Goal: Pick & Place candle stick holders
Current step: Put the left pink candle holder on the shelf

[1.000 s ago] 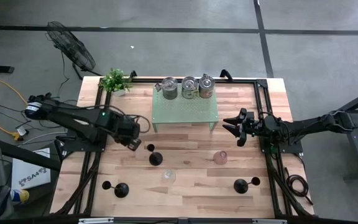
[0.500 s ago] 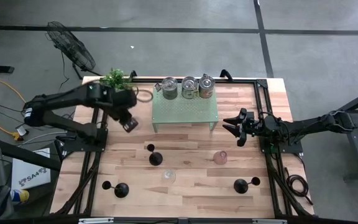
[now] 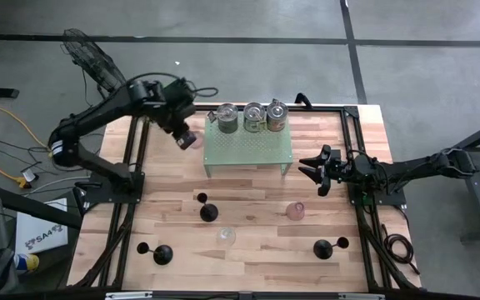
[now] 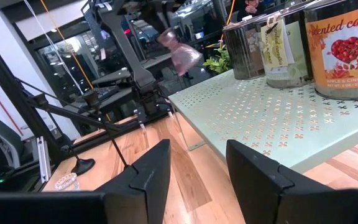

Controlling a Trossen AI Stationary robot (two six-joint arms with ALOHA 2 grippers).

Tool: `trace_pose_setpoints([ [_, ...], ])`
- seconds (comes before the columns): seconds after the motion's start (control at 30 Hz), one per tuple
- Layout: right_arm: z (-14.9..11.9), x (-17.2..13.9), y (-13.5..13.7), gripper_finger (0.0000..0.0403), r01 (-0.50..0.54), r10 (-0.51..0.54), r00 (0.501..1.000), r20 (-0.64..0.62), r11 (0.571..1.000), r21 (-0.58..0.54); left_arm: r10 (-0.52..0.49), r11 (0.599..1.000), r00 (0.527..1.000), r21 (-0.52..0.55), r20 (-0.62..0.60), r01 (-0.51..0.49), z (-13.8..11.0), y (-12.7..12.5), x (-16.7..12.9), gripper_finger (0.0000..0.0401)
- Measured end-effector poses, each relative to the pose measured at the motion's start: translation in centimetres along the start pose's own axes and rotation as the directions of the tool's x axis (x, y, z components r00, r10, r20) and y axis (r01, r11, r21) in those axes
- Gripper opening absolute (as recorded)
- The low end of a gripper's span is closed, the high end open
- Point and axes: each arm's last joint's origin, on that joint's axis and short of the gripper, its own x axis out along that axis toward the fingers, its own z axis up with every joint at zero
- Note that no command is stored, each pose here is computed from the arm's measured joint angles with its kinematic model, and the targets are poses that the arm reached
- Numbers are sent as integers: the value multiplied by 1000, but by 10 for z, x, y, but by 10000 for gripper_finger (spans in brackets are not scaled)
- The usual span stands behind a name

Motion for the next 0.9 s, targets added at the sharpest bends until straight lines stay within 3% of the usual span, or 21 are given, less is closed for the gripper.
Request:
trace_pose_setpoints([
  [0.37,0,0,0,148,0,0,1000,0,1000,0,-60,998,997,-13,-57,59,48,1,19,15],
  [0.63,0,0,0,148,0,0,1000,0,1000,0,-61,997,994,-59,-92,56,64,-2,36,15],
  [0.9,0,0,0,148,0,0,1000,0,1000,0,-133,989,987,-82,-84,126,74,-5,48,15],
])
